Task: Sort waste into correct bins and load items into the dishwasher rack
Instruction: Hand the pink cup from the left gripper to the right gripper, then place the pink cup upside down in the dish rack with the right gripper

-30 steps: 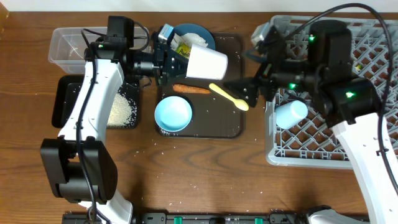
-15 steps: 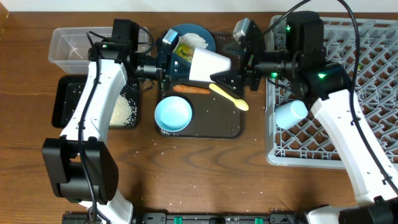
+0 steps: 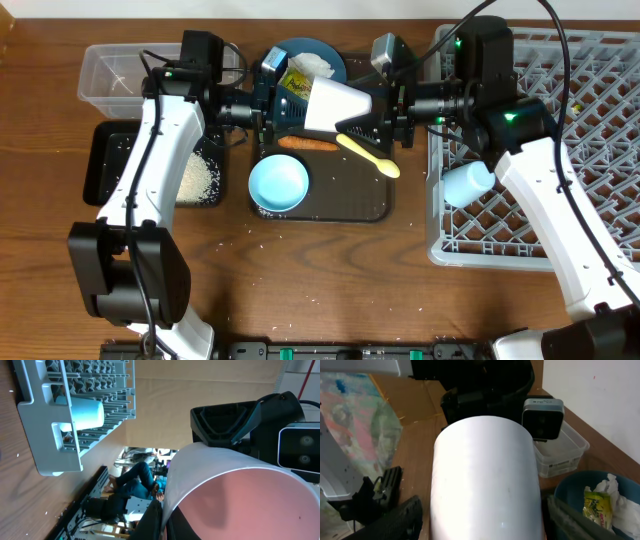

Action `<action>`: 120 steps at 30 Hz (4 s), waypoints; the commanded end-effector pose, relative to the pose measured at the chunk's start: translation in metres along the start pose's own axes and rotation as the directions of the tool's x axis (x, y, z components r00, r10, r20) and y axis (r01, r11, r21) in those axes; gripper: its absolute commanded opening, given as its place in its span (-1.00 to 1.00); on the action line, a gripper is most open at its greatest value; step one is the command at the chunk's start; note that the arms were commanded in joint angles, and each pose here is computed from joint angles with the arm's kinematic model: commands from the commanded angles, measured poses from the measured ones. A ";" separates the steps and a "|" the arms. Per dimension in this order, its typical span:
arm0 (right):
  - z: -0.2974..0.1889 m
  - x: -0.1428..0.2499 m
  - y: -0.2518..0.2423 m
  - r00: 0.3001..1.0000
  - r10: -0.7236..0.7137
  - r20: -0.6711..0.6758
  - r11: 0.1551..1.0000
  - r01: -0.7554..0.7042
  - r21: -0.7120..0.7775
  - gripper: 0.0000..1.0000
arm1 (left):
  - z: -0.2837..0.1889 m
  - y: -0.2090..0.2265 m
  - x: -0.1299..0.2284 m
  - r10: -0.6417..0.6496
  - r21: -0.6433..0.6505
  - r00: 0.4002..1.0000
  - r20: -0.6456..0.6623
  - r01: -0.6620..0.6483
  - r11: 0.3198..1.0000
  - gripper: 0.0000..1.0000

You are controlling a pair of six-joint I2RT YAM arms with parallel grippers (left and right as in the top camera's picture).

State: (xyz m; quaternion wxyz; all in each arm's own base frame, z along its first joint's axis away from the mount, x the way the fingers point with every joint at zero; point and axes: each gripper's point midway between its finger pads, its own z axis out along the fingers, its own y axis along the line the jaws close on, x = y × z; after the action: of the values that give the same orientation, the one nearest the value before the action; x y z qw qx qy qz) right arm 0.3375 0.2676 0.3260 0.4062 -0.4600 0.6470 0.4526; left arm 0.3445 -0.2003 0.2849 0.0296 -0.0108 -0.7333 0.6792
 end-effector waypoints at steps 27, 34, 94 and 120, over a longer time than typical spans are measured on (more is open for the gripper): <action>0.006 0.015 0.008 1.000 -0.008 -0.012 0.998 0.008 -0.056 0.15 | 0.000 -0.003 0.001 0.011 0.023 1.000 -0.009 -0.011 1.000 -0.68; -0.024 0.001 -0.003 0.997 0.072 0.023 0.997 -0.073 0.038 0.01 | 0.000 0.000 0.000 0.044 0.004 0.999 -0.002 -0.044 0.999 -0.42; -0.275 0.243 -0.037 0.165 0.949 0.270 -0.229 -0.229 0.946 0.18 | -0.082 0.149 -0.040 0.163 -0.867 0.963 0.216 0.112 0.485 -0.37; -0.263 0.248 -0.077 0.153 0.954 0.259 -0.198 -0.325 0.925 0.98 | -0.082 0.150 -0.040 0.161 -0.867 0.963 0.215 0.113 0.484 -0.36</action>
State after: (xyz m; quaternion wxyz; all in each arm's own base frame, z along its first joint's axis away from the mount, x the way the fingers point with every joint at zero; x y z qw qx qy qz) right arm 0.3088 -0.0528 0.1299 -0.0217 0.1836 0.9827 -0.0077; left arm 0.3862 -0.1099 0.1439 -0.0915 0.0643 -0.9705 0.2136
